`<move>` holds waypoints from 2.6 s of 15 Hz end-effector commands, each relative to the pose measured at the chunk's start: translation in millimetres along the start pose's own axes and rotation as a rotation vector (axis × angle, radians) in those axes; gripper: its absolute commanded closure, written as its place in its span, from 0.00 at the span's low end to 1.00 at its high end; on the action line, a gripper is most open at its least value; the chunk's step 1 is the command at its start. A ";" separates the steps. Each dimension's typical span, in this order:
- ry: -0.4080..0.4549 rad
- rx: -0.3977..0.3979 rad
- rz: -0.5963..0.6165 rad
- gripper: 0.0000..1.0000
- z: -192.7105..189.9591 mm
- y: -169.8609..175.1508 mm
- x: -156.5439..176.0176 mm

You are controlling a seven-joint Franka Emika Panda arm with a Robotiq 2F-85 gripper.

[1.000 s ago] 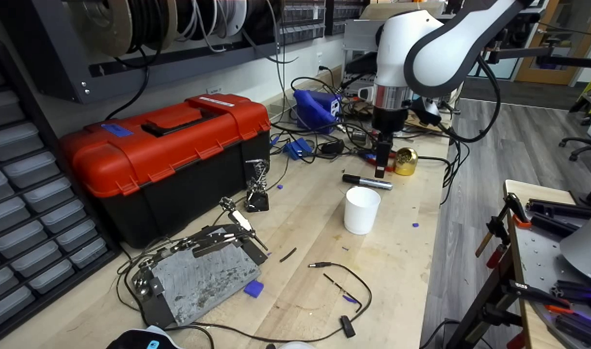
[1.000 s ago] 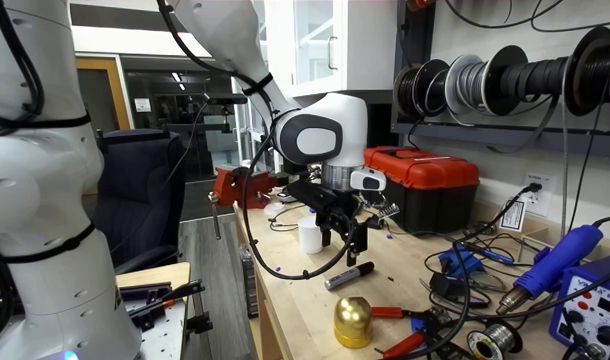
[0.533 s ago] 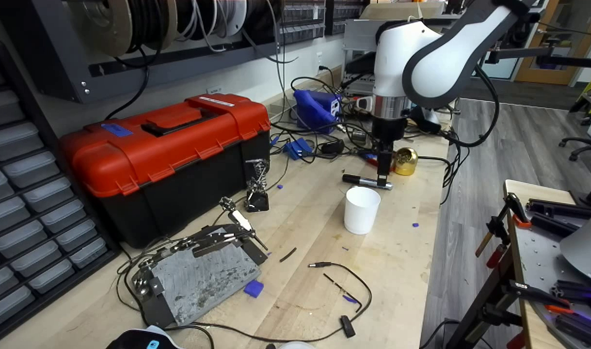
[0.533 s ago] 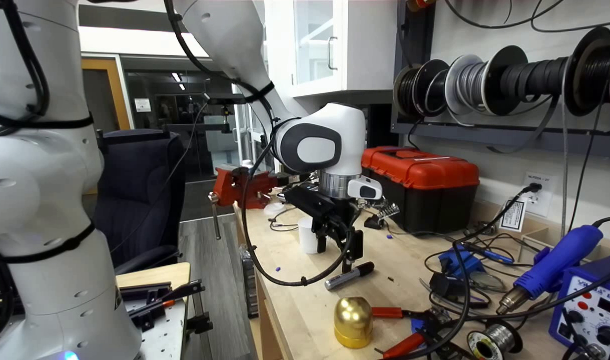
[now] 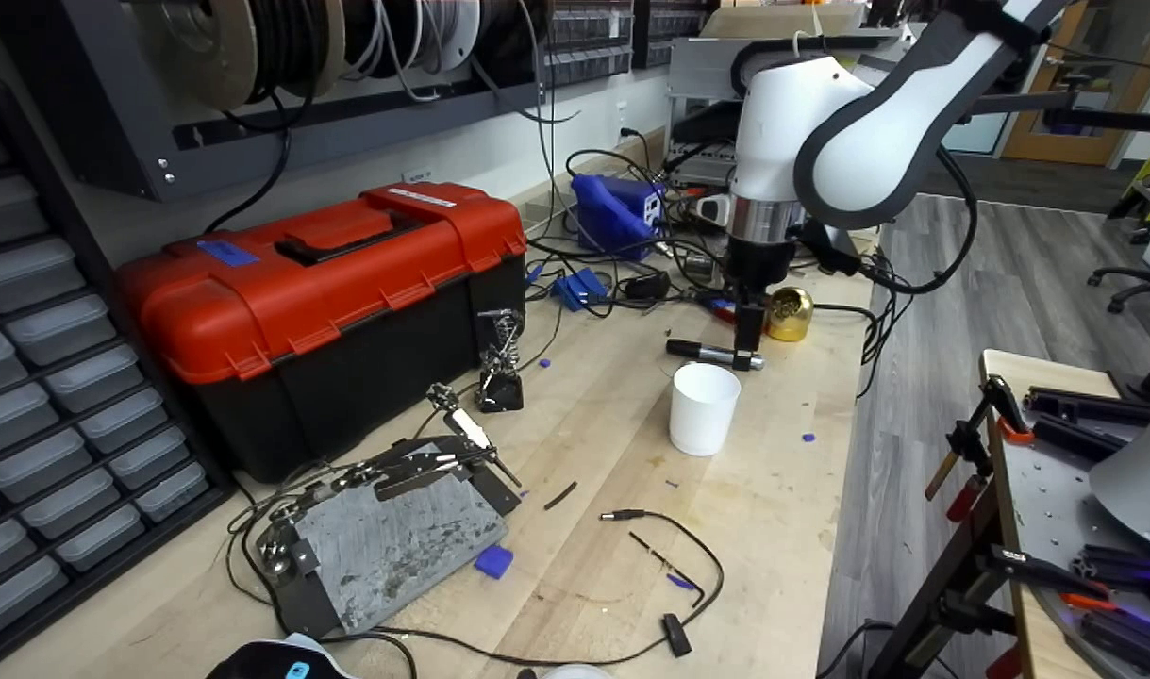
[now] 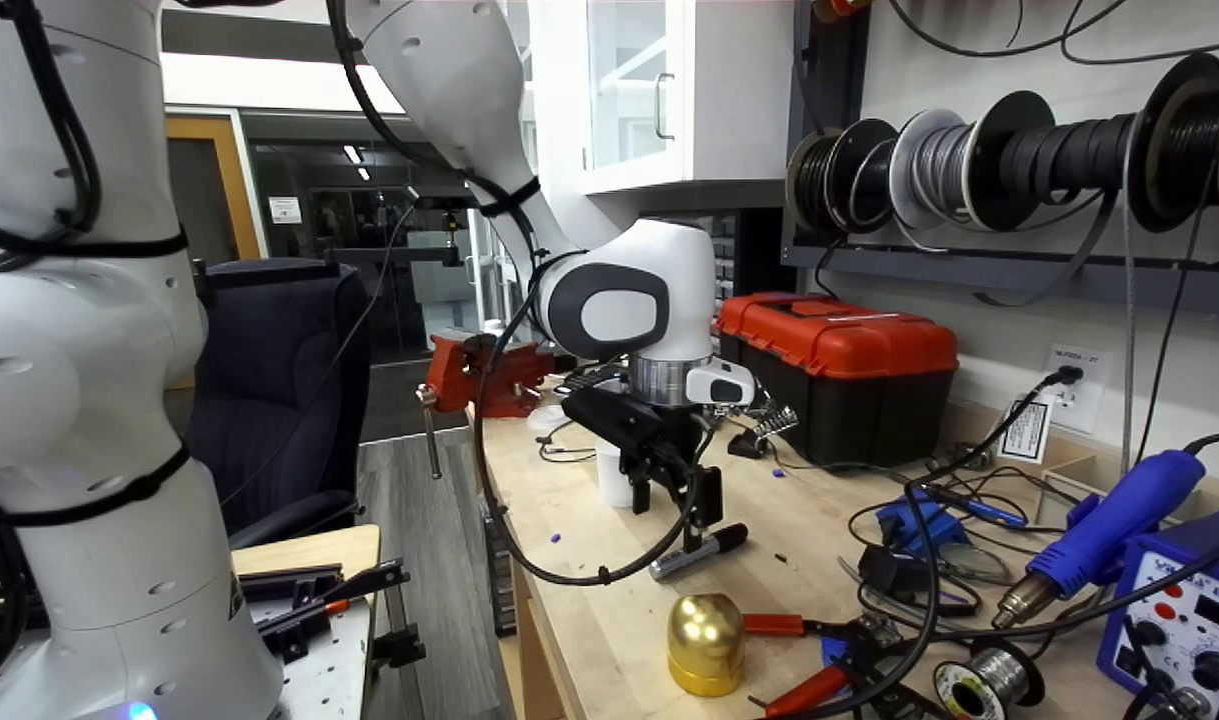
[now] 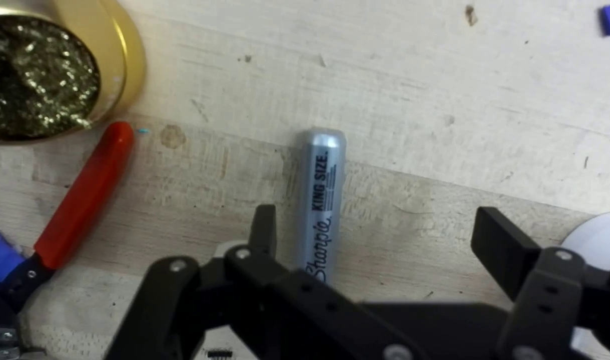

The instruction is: Pick the marker on the counter and put it in the cup

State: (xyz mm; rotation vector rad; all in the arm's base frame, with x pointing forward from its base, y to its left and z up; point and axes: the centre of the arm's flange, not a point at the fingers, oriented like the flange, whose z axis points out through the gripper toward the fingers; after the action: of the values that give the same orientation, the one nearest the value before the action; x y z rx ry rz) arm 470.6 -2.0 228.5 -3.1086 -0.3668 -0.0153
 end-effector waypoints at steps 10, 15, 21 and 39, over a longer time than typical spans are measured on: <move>0.042 0.003 -0.018 0.00 28.4 -6.7 -28.0; 0.058 -0.013 -0.015 0.39 29.9 -9.7 -26.7; 0.073 -0.041 -0.048 0.80 16.5 -9.4 -18.7; -0.040 -0.026 -0.056 0.94 -62.7 6.4 17.6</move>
State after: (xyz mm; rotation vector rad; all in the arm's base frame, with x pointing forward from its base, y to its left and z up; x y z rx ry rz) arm 483.4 -2.1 264.4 -3.1268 -0.4586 0.0031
